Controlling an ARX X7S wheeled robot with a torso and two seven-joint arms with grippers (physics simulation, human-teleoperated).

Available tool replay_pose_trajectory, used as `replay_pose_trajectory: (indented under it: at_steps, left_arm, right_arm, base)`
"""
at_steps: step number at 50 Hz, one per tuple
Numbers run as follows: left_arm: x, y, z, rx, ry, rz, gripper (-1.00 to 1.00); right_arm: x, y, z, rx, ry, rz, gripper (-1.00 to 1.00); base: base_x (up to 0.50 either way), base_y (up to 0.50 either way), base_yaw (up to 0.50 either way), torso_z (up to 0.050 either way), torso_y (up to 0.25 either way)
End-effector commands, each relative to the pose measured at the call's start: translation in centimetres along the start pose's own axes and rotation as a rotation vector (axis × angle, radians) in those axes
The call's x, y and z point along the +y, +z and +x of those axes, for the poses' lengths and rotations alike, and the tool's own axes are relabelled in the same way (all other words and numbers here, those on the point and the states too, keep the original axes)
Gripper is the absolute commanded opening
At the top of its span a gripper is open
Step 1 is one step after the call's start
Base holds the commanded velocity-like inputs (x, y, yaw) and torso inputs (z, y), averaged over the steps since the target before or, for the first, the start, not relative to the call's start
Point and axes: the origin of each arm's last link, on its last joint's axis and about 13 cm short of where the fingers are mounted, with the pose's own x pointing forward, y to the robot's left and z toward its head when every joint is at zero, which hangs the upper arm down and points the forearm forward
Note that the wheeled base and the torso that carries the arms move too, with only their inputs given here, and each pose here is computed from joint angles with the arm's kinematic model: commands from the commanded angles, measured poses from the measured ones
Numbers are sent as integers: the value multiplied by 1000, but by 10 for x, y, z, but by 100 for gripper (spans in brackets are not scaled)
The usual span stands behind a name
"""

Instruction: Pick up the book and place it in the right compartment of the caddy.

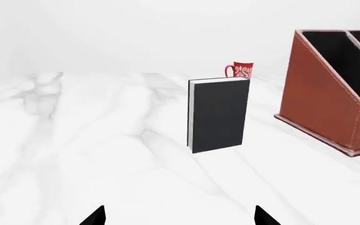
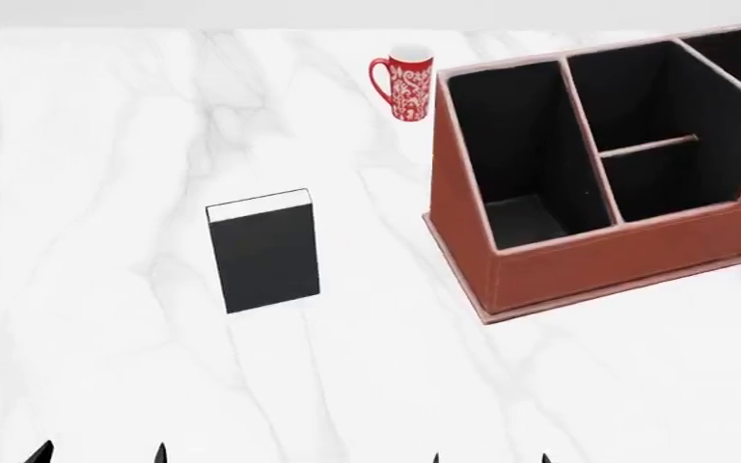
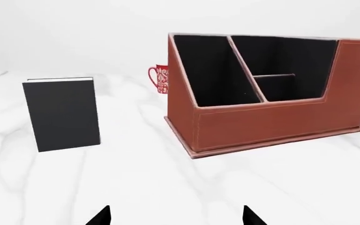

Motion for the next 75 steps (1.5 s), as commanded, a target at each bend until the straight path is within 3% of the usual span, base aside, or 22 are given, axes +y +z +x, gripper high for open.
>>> replay_pose_trajectory:
  at_steps: [1,12,34,38,41,44,45,49,53,60,66,67,71,75]
  left_arm:
    - [1,-1,0,2,3,-1,100]
    - [1,-1,0,0,-1,-26,100]
    - [6,2,-2,3,49,-37,100]
    - [19,15,-6,-6,168,-40,100]
    - [46,38,-20,-48,366,-16,100]
    - [64,47,-32,-61,493,-2,100]
    - [78,51,-43,-68,588,-4,100]
    - [105,54,-70,-93,768,-25,100]
    - [134,63,-122,-137,970,-39,100]
    - [147,68,-155,-162,1070,-22,100]
    - [149,67,-159,-166,1089,-29,100]
    - [149,66,-158,-161,1087,-28,100]
    - [149,64,-158,-156,1085,-14,100]
    - [150,62,-158,-152,1087,-16,100]
  right_arm:
    - [0,0,-1,4,4,-5,100]
    - [0,-1,0,3,-4,5,100]
    - [0,3,1,4,-33,-13,100]
    - [-1,11,4,20,-42,-10,100]
    - [-4,34,14,44,-36,13,100]
    - [-5,48,22,40,-57,8,100]
    - [-6,58,26,42,-49,10,100]
    - [-6,71,34,32,-55,-10,100]
    - [-7,97,50,34,-37,-6,100]
    - [-8,155,75,-2,-47,16,100]
    - [-3,196,94,-27,-57,16,100]
    - [-3,223,115,-18,-67,32,100]
    - [-2,254,136,8,-60,-5,100]
    - [-2,256,135,6,-62,-14,100]
  base:
    - [16,-500,0,0,0]
    - [46,-466,0,0,0]
    - [0,0,0,0,0]
    - [0,0,0,0,0]
    - [0,0,0,0,0]
    - [0,0,0,0,0]
    - [0,0,0,0,0]
    - [0,0,0,0,0]
    - [0,0,0,0,0]
    - [0,0,0,0,0]
    - [0,0,0,0,0]
    - [0,0,0,0,0]
    - [125,0,0,0,0]
    - [500,0,0,0,0]
